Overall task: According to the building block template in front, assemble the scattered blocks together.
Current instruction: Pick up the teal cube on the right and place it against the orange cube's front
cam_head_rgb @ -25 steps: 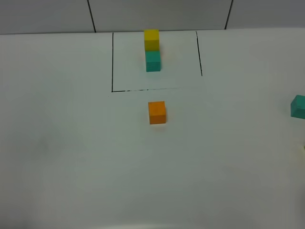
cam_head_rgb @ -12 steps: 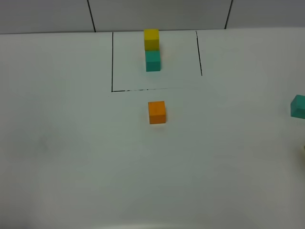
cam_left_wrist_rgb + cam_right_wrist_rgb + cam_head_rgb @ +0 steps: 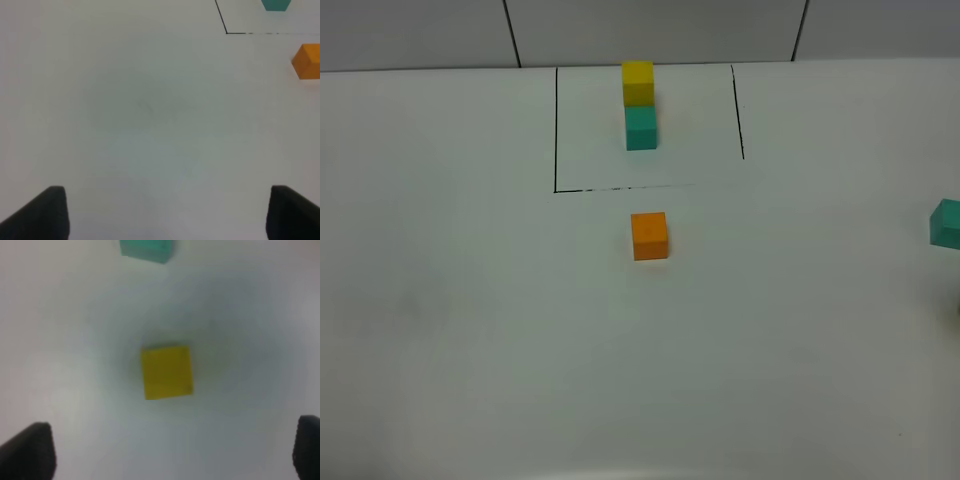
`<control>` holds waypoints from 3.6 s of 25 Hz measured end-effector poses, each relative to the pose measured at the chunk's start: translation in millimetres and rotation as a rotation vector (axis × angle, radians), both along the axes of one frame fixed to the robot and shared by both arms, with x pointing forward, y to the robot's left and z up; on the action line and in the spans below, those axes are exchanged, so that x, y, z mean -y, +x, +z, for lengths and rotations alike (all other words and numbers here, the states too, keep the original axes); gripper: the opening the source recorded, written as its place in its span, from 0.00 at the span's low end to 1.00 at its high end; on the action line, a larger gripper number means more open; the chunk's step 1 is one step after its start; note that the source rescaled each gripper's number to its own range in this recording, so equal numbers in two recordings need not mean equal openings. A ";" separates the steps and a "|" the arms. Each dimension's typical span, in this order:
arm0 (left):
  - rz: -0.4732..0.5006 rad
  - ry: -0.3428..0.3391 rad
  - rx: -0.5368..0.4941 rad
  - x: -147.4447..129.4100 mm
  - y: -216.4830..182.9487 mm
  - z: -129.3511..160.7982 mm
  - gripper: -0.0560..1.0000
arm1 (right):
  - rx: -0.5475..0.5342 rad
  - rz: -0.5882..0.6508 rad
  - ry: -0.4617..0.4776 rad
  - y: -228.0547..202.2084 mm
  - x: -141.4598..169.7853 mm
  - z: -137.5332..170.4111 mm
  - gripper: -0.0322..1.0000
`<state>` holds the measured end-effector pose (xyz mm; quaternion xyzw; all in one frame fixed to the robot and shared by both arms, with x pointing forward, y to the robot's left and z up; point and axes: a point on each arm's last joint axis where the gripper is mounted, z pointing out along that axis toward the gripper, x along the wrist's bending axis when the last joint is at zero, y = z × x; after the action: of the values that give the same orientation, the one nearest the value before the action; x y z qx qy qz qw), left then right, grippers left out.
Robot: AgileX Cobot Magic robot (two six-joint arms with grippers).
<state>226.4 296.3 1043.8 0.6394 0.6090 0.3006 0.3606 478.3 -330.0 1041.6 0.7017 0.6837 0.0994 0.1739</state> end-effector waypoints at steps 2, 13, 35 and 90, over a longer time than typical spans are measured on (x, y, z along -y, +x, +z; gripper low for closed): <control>0.000 0.000 0.000 0.0 0.0 0.0 0.77 | -0.007 0.000 0.001 6.3 0.7 -1.2 1.00; 0.000 0.000 0.000 0.0 0.0 0.0 0.77 | -0.047 0.013 0.004 57.0 5.7 -25.3 1.00; 0.000 0.000 0.000 0.0 0.0 0.0 0.77 | -0.144 0.010 0.102 147.8 15.0 -111.7 1.00; 0.000 0.000 0.000 0.0 0.0 0.0 0.77 | -0.178 0.130 0.081 43.4 -221.3 -68.7 0.05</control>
<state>226.4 296.3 1043.8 0.6394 0.6090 0.3006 0.3606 521.7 -108.7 972.9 0.6685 0.7359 0.0755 0.0773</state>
